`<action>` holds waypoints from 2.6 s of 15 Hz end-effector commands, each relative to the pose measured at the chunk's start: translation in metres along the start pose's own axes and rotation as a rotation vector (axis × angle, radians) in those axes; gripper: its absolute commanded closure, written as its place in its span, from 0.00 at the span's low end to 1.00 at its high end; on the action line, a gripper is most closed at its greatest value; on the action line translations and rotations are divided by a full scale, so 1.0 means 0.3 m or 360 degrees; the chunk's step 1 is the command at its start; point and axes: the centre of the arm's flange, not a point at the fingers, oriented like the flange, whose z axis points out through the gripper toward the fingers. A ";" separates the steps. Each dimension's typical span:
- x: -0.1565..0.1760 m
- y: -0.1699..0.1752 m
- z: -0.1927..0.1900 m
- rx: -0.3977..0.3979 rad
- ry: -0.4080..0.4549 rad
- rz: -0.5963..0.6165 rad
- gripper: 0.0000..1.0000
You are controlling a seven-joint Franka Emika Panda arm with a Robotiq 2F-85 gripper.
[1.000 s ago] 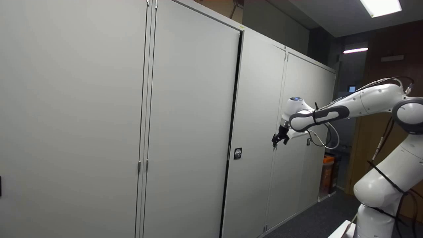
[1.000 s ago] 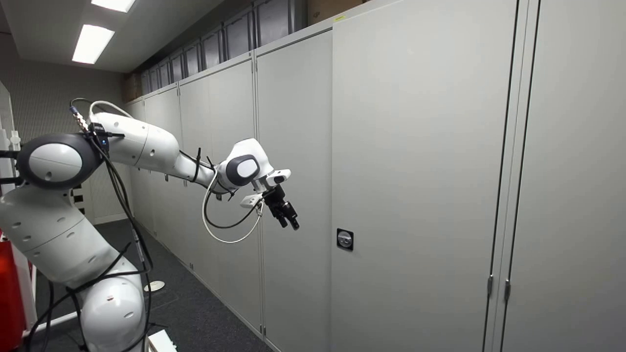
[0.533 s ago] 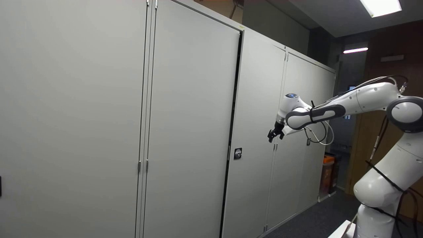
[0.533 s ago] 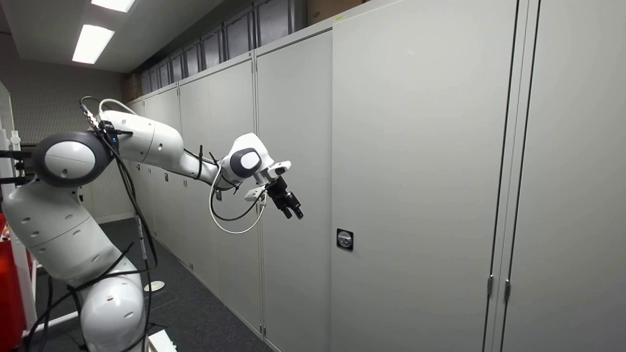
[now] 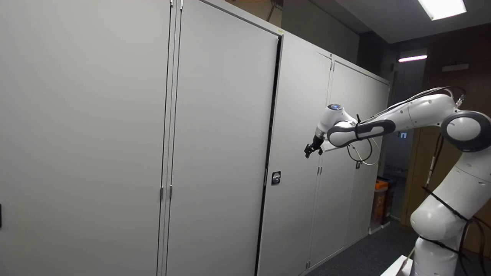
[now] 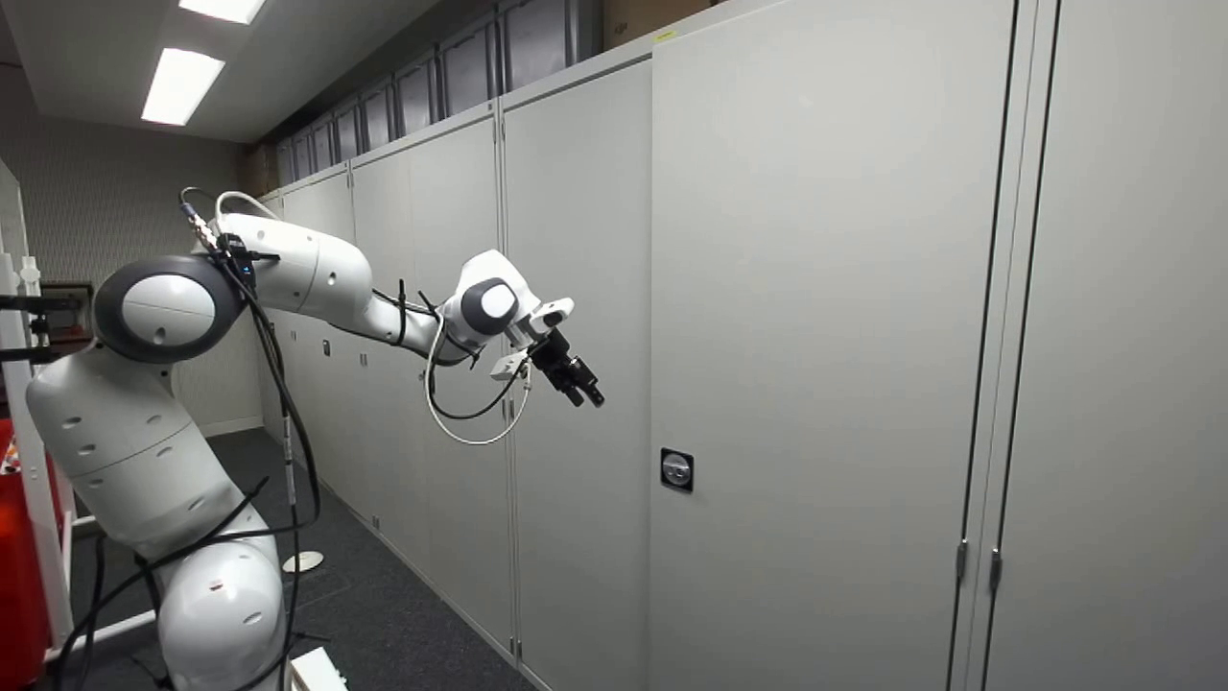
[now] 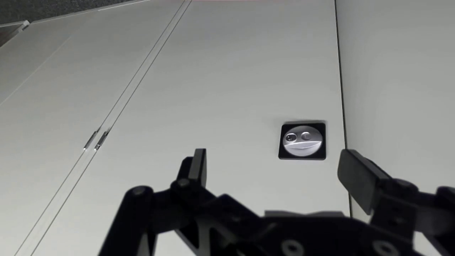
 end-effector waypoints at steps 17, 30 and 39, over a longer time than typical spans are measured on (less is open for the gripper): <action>0.291 -0.196 0.016 -0.0198 0.0358 0.0125 0.00; 0.453 -0.299 0.086 -0.0296 0.0486 0.0255 0.00; 0.541 -0.369 0.107 -0.0339 0.0609 0.0330 0.00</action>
